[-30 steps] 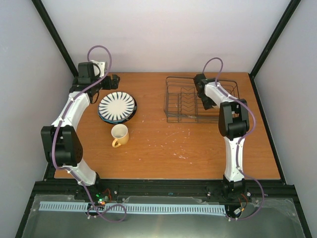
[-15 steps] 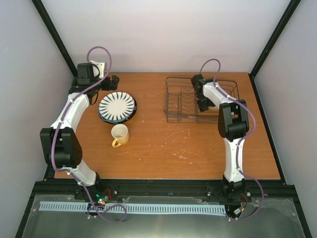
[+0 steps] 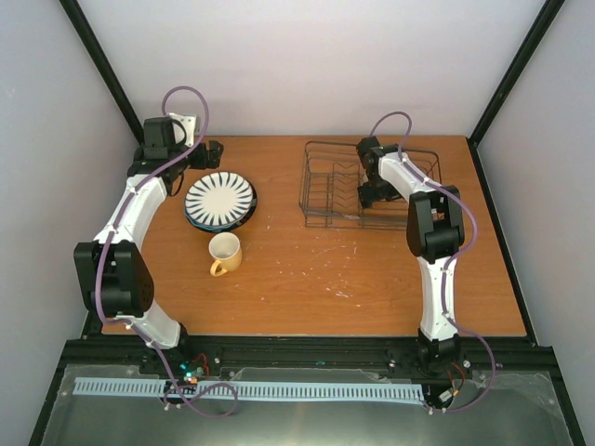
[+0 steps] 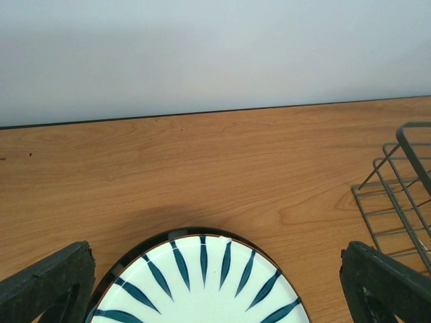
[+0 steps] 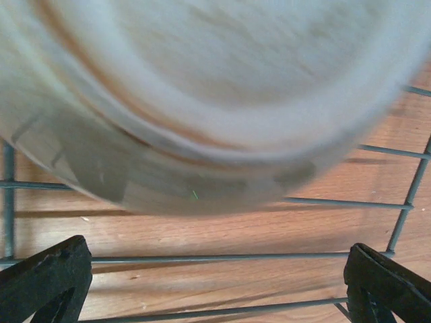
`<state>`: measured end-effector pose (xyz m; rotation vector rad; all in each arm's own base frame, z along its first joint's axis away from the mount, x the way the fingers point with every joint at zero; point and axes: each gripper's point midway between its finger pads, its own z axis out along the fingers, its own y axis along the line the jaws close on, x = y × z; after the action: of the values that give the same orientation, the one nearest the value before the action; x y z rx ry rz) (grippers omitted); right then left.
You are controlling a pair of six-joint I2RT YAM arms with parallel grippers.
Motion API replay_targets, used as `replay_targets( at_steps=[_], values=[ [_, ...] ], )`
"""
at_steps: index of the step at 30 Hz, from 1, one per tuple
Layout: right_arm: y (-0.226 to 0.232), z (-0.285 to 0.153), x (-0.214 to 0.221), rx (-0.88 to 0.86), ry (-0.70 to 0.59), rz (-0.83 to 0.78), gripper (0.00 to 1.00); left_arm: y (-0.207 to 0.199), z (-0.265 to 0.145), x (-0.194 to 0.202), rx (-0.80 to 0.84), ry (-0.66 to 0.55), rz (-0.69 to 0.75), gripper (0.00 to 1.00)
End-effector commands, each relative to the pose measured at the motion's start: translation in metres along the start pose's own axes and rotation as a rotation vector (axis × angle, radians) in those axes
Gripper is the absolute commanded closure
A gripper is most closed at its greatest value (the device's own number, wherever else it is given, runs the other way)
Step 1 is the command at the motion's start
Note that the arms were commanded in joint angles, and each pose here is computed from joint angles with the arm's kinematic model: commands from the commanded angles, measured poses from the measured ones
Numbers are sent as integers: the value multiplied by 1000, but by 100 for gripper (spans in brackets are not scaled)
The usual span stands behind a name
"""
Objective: Load the mixed dishes into the dish rack
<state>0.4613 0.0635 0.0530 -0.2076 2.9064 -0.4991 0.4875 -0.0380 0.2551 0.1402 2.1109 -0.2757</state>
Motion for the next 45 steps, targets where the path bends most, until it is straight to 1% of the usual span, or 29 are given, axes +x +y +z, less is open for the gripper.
replay_targets(
  at_steps=[1, 4, 8, 11, 12, 13, 14, 15, 16, 17, 19, 21, 24, 28, 30, 33, 36, 38, 41, 45],
  values=[
    [8, -23, -16, -54, -61, 38, 0, -8, -18, -17, 35, -42, 41, 0],
    [-5, -53, -25, -48, -135, 83, 0, -17, -21, -18, 93, -24, 36, 0],
    [-28, -99, -35, -35, -240, 140, 0, -22, -32, -22, 190, -8, -45, 0],
    [-44, -131, -40, -32, -312, 176, 0, -31, -45, -24, 237, 8, -25, 3],
    [-48, -142, -41, -37, -336, 190, 0, -34, -49, -24, 247, 19, -10, 6],
    [-52, -150, -43, -52, -357, 203, 0, -37, -53, -22, 262, 38, 11, 17],
    [-55, -163, -45, -77, -387, 218, 0, -41, -57, -18, 281, 60, 37, 33],
    [-55, -171, -47, -117, -404, 228, 0, -47, -62, -14, 311, 78, 63, 44],
    [-53, -180, -49, -163, -422, 232, 0, -53, -67, -9, 344, 100, 91, 48],
    [-47, -188, -49, -223, -433, 227, 1, -59, -73, -4, 380, 116, 120, 50],
    [-30, -202, -46, -343, -437, 201, 5, -71, -87, 5, 443, 142, 148, 51],
    [-9, -206, -35, -447, -417, 159, 10, -83, -102, 14, 497, 162, 162, 51],
    [18, -199, -13, -490, -382, 77, 16, -91, -121, 36, 516, 232, 142, 51],
    [33, -196, 7, -535, -369, 32, 17, -88, -142, 71, 417, 297, 159, 50],
    [36, -201, 11, -566, -380, 33, 18, -75, -145, 99, 315, 372, 184, 50],
    [41, -207, 19, -597, -391, 24, 18, -63, -148, 148, 224, 507, 221, 52],
    [41, -216, 27, -612, -401, 16, 18, -62, -150, 186, 209, 612, 205, 53],
    [40, -222, 32, -618, -416, 13, 18, -59, -153, 207, 187, 675, 189, 52],
    [37, -227, 40, -625, -428, 12, 17, -50, -156, 227, 136, 724, 205, 51],
    [30, -235, 50, -615, -459, 14, 17, -35, -153, 224, 55, 717, 239, 53]
  ],
)
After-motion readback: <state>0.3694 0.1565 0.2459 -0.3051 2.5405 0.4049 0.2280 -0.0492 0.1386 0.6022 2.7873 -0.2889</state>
